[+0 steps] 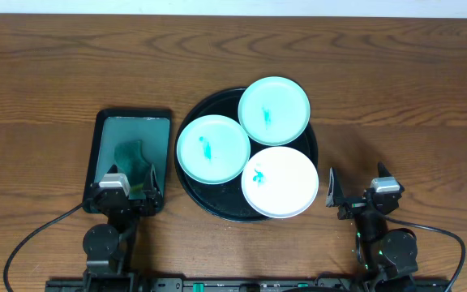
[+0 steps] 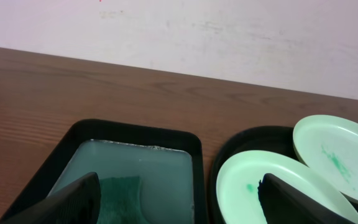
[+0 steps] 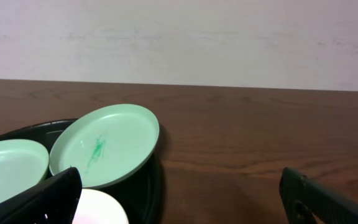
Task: Clean dirty plates on tray and stack at the side
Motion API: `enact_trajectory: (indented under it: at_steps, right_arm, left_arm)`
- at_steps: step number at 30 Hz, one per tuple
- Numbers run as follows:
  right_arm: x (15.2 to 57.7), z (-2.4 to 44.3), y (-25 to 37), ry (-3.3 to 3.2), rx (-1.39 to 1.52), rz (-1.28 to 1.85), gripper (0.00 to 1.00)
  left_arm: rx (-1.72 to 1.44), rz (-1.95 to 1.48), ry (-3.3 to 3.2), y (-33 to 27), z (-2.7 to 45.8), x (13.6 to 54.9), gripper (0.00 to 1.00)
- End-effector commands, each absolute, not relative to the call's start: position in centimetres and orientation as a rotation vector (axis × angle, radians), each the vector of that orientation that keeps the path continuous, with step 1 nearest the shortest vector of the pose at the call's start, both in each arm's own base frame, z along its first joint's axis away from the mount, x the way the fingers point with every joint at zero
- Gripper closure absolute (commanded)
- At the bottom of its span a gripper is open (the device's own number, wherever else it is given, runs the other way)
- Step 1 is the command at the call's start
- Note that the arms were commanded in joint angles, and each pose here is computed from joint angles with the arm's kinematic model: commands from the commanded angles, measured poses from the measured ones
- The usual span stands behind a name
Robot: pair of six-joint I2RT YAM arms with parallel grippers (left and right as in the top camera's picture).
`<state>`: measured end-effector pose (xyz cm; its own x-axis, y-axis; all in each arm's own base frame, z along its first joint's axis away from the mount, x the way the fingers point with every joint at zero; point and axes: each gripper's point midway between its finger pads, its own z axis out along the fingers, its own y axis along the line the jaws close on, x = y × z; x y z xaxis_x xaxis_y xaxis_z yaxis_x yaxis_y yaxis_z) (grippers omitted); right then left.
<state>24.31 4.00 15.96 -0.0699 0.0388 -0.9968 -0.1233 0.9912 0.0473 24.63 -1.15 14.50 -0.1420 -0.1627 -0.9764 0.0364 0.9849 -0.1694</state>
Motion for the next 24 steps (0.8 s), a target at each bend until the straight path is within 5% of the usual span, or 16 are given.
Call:
enact_trajectory:
  at_steps: [1,24]
  right_arm:
    - [24.3,15.7,4.4,1.643,-0.088,0.142,0.01]
    - [24.3,15.7,4.4,1.643,-0.089,0.142,0.01]
  left_arm:
    - [-0.087,-0.159,1.765,-1.1,12.8,24.5,0.18]
    - [-0.054,-0.336,1.795,-3.5,12.5,24.2,0.18]
